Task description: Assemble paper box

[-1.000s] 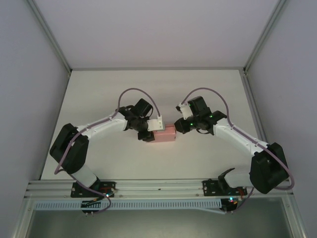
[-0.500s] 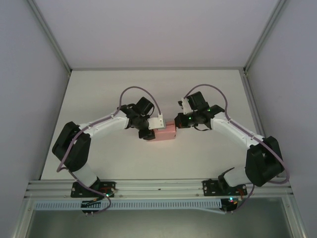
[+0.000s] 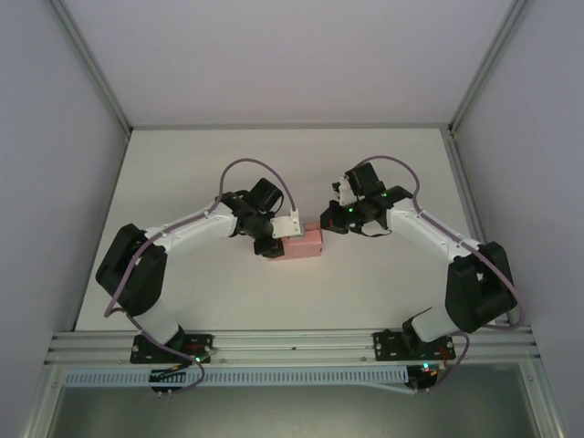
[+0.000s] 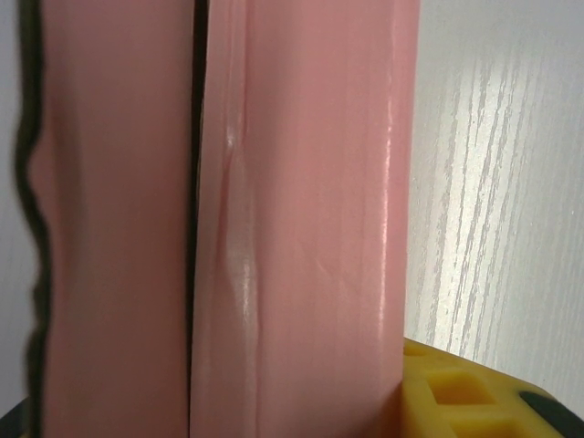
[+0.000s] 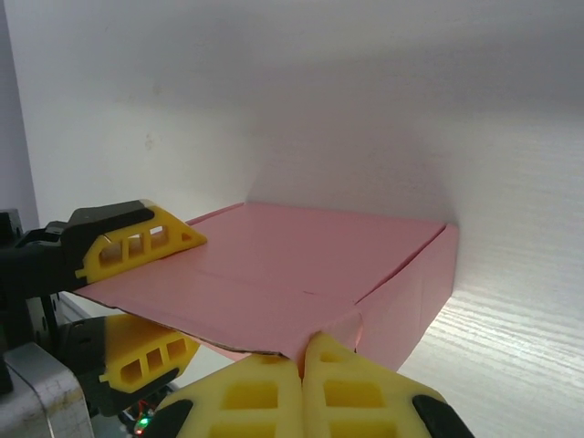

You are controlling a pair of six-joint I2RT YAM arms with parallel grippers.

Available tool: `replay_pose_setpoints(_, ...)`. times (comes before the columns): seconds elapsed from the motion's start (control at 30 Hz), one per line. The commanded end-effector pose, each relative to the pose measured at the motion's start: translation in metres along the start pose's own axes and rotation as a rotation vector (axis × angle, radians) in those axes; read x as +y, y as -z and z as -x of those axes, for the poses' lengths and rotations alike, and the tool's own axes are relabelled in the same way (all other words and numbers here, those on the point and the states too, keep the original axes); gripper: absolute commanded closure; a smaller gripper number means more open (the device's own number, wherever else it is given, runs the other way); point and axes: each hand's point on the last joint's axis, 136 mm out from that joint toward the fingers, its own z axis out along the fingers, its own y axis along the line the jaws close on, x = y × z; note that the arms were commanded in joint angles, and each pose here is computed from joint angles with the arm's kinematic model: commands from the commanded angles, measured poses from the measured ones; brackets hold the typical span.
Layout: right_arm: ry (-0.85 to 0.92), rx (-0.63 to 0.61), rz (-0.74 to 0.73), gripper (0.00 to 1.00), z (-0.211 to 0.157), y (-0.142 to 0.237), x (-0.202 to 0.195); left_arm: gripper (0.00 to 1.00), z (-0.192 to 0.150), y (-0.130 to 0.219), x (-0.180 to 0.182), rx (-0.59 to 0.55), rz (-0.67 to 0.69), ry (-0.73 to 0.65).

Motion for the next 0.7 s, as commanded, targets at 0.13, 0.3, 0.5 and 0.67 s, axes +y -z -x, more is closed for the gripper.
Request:
replay_pose_setpoints(0.13,-0.056,0.137,0.220,0.99,-0.018,0.006,0.051,0.60,-0.002,-0.012,0.006,0.033,0.017,0.011)
replay_pose_setpoints(0.3,0.100,0.108,0.157,0.94,-0.021,0.003,0.035,0.60,-0.003,-0.014,0.005,0.032,0.013,0.009)
replay_pose_setpoints(0.5,0.360,-0.067,0.037,0.92,-0.019,-0.002,0.001,0.59,-0.003,-0.013,0.006,0.032,0.018,0.012)
replay_pose_setpoints(0.67,0.314,-0.155,0.091,0.91,-0.013,0.006,0.010,0.59,0.000,-0.012,0.008,0.031,0.026,0.019)
